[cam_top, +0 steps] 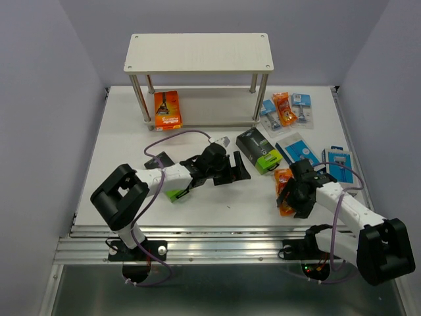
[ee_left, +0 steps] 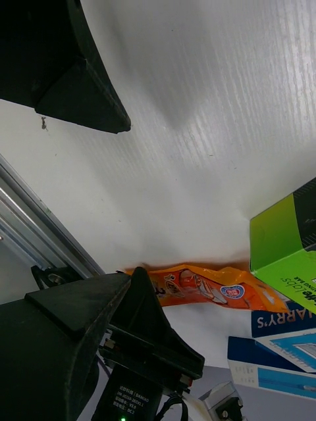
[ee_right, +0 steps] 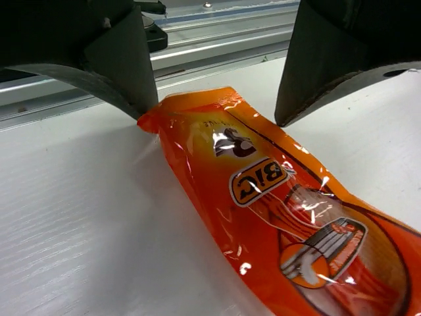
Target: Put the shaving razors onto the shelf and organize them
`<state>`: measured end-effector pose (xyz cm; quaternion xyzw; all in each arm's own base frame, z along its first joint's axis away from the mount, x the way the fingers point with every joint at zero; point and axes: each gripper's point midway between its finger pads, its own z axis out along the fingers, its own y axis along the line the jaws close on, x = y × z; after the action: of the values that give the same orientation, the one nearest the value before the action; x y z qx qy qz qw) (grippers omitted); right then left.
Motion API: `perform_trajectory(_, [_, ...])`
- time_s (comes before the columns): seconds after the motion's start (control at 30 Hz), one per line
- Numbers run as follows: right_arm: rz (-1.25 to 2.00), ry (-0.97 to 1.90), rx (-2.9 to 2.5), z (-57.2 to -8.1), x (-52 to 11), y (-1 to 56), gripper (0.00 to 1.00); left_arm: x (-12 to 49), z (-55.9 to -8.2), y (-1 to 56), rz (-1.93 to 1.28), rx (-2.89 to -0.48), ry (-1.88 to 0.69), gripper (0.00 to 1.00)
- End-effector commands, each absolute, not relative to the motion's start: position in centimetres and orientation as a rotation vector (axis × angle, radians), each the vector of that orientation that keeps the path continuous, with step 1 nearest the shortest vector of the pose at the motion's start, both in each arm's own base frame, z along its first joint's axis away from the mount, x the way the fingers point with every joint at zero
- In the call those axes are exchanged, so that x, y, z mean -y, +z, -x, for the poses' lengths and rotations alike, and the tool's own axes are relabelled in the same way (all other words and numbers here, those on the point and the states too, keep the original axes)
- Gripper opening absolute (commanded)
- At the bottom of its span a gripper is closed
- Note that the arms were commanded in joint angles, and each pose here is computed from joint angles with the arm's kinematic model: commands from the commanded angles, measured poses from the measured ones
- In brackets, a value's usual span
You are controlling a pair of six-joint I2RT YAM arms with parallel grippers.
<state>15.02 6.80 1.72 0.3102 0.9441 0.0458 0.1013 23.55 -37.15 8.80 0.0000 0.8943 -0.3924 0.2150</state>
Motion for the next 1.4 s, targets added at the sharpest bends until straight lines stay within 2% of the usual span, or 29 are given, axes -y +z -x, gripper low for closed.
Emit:
perform_trajectory(0.0, [-0.87,0.094,-2.695,-17.5,-6.8,2.0,0.7,37.1,-23.6,10.8,0.001,-2.431,-1.102,0.99])
perform_trajectory(0.03, [-0.866,0.082,-2.686,-17.7,-6.6,2.1,0.55,37.0,-23.6,10.9,0.004,-2.428,-1.099,0.99])
perform_trajectory(0.1, [-0.847,0.095,-2.676,-17.8,-6.8,2.4,0.46,36.6,-23.7,10.9,0.014,-2.429,-1.078,0.99])
perform_trajectory(0.13, [-0.84,0.117,-2.654,-18.2,-6.9,3.0,0.38,36.4,-23.9,11.3,0.016,-2.418,-1.072,0.99])
perform_trajectory(0.3, [-0.803,0.195,-2.571,-19.4,-7.3,5.3,0.23,33.5,-25.3,11.9,0.105,-2.382,-1.023,0.99])
perform_trajectory(0.4, [-0.772,0.286,-2.512,-20.4,-8.1,6.4,0.09,32.3,-25.8,13.0,0.123,-2.335,-1.038,0.99])
perform_trajectory(0.43, [-0.774,0.302,-2.499,-20.5,-8.2,6.6,0.01,31.7,-26.1,13.6,0.128,-2.314,-1.033,0.99])
perform_trajectory(0.8, [-0.74,0.464,-2.342,-22.5,-9.4,9.3,0.01,30.4,-26.6,14.6,0.147,-2.294,-1.034,0.99])
perform_trajectory(1.0, [-0.603,0.65,-2.261,-23.7,-11.8,14.0,0.01,29.2,-27.0,16.1,0.178,-2.252,-1.042,0.99])
perform_trajectory(1.37, [-0.503,0.867,-2.107,-27.2,-15.0,18.7,0.01,23.3,-28.1,17.8,0.332,-2.164,-0.943,0.99])
